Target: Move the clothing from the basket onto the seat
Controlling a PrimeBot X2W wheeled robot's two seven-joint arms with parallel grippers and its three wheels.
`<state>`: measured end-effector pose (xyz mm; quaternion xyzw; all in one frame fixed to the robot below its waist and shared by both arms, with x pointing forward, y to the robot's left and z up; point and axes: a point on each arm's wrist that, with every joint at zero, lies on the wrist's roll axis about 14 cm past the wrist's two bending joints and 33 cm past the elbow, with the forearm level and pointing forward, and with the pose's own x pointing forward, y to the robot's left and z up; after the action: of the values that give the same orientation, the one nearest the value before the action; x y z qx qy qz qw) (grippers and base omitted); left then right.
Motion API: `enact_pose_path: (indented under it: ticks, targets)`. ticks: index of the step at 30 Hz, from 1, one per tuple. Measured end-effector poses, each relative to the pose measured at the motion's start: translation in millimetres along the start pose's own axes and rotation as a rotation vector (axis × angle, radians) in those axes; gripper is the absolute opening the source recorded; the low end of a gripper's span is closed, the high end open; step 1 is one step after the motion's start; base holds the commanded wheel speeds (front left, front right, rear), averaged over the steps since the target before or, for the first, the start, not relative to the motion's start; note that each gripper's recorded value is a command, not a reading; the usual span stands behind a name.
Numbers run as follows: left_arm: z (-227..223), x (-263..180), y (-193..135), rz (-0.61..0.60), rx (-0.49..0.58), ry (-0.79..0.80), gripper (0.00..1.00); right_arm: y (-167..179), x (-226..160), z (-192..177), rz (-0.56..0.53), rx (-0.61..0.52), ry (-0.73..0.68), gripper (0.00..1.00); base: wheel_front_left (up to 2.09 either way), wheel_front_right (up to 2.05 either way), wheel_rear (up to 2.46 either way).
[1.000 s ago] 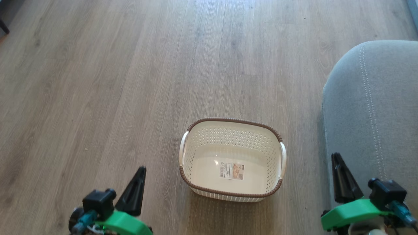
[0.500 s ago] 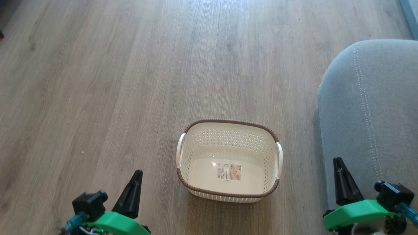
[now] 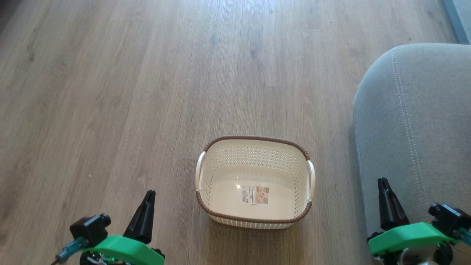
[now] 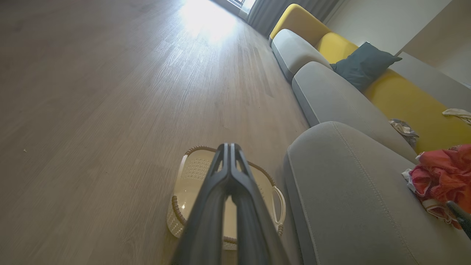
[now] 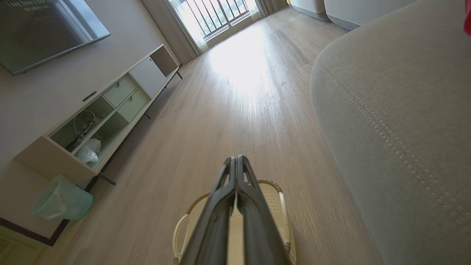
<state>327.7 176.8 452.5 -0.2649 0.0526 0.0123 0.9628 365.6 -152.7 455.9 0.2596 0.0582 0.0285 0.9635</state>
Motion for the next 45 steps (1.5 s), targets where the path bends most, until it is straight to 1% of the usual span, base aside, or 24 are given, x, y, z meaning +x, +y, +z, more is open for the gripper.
enact_pose_path:
  ticks: [35,45]
  targets:
    - [11,17,4,0.028,-0.358,0.000,0.00,-17,1,12,-0.075,0.372,-0.022,0.00,0.00,0.00,0.00]
    - [11,20,4,0.033,-0.476,0.007,0.00,-22,0,16,-0.088,0.491,-0.028,0.00,0.00,0.00,0.00]
